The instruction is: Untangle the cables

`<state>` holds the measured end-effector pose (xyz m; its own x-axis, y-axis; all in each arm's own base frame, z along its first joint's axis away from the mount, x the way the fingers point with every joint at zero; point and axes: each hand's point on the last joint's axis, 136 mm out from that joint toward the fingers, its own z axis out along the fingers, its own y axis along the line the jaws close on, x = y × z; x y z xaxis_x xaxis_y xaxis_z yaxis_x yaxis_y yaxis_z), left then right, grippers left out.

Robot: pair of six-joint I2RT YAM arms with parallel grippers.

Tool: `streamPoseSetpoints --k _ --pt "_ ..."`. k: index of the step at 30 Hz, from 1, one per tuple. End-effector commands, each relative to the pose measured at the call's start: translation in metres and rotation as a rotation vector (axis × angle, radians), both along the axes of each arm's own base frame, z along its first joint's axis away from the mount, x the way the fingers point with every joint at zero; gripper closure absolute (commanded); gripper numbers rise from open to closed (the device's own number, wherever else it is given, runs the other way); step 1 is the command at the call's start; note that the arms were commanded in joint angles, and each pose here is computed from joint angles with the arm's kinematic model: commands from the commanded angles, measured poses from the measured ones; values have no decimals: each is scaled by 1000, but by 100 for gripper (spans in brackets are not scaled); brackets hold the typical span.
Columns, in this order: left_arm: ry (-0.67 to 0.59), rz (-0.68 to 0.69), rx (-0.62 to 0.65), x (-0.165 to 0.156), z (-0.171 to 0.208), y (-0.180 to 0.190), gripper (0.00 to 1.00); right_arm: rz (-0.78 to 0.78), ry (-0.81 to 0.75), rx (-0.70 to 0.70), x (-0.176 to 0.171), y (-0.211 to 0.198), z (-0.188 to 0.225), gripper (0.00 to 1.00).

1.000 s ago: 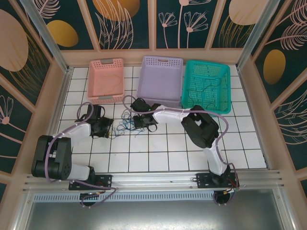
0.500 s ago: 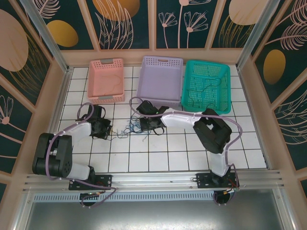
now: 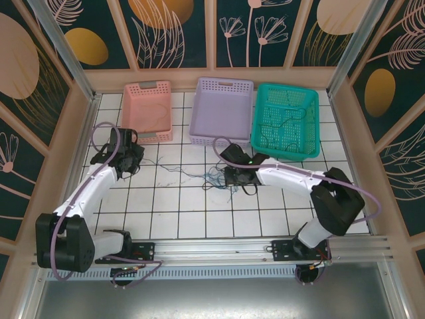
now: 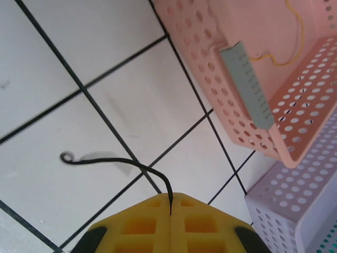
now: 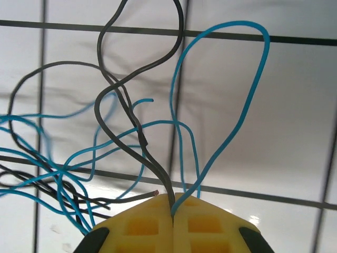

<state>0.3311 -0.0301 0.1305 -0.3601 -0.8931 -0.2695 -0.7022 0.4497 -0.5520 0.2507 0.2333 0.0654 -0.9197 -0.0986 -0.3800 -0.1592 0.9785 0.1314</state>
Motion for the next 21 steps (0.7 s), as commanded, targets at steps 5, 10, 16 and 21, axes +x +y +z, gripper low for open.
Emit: streamPoseSetpoints --k 5,10,16,21 --pt "-38 -46 191 7 44 20 100 -54 12 -66 -12 -38 1 100" --pt "-70 -10 330 13 83 41 100 -66 11 -90 -17 -49 2 100" --pt "-74 27 467 16 111 61 100 -106 18 -113 -23 -70 2 100" --pt "-179 -138 345 38 109 25 100 -132 48 -65 -26 -80 -2 99"
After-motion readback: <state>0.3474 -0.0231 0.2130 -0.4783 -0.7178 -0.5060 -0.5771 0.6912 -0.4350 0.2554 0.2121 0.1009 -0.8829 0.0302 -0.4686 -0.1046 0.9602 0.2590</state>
